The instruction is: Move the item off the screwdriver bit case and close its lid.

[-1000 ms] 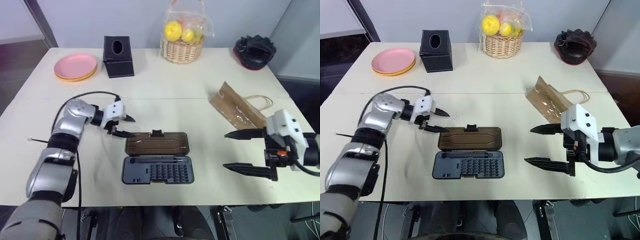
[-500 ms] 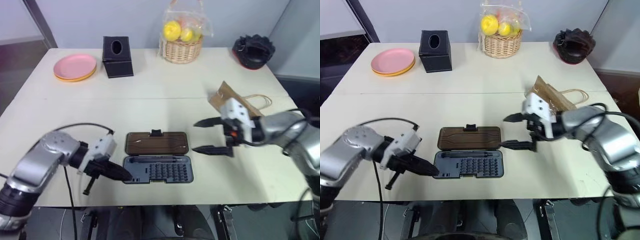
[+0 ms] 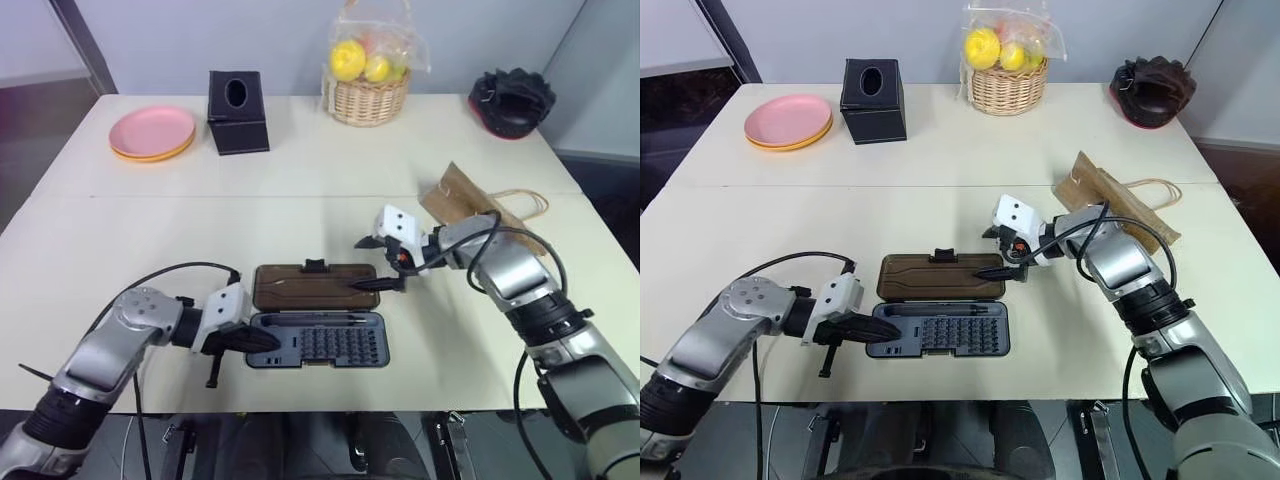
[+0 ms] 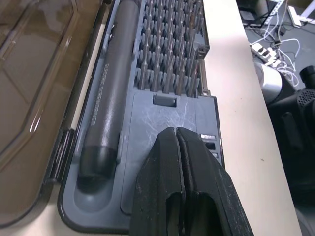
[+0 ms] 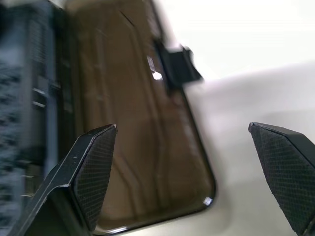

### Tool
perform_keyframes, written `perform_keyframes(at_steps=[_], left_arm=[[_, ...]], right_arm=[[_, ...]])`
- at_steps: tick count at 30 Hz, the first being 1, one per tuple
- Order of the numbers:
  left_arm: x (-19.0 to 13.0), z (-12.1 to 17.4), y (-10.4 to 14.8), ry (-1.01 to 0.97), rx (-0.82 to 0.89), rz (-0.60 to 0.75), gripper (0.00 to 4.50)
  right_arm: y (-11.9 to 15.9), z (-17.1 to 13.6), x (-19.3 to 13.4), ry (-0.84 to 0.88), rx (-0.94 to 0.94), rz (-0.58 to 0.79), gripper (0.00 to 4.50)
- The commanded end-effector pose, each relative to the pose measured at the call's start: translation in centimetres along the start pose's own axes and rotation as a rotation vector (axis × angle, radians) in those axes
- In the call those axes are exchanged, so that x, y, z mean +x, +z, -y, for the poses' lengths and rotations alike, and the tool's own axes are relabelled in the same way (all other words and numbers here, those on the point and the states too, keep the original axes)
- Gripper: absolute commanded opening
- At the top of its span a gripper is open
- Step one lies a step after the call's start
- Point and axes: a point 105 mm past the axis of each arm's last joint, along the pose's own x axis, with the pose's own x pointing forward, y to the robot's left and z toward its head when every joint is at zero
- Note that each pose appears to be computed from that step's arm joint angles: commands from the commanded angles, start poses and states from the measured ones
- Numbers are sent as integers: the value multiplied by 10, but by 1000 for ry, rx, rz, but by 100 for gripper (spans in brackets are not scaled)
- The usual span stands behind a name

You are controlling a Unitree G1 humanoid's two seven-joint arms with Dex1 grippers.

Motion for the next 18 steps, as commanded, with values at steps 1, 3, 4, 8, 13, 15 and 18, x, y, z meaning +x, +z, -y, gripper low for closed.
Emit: perform_keyframes(at_steps=[1, 3, 4, 8, 13, 15, 18], left_arm=[[4, 5, -14, 1, -32, -42, 5], [5, 7, -15, -5, -35, -43, 5], [5, 8, -17, -8, -34, -49, 5], [6, 12, -20, -14, -33, -56, 0], [7, 13, -22, -12, -45, -54, 0], [8, 15, -23, -12, -46, -53, 0], [10, 17, -23, -10, -51, -48, 0]], right_arm=[[4, 8, 2, -27, -43, 0, 450], [2, 13, 6, -43, -38, -11, 450], [-1, 16, 9, -56, -41, -24, 450], [-9, 18, 14, -47, -87, -68, 308], [-17, 14, 19, -20, -163, -106, 113], [-18, 12, 20, -15, -182, -112, 113], [-19, 12, 22, -10, -208, -114, 113]])
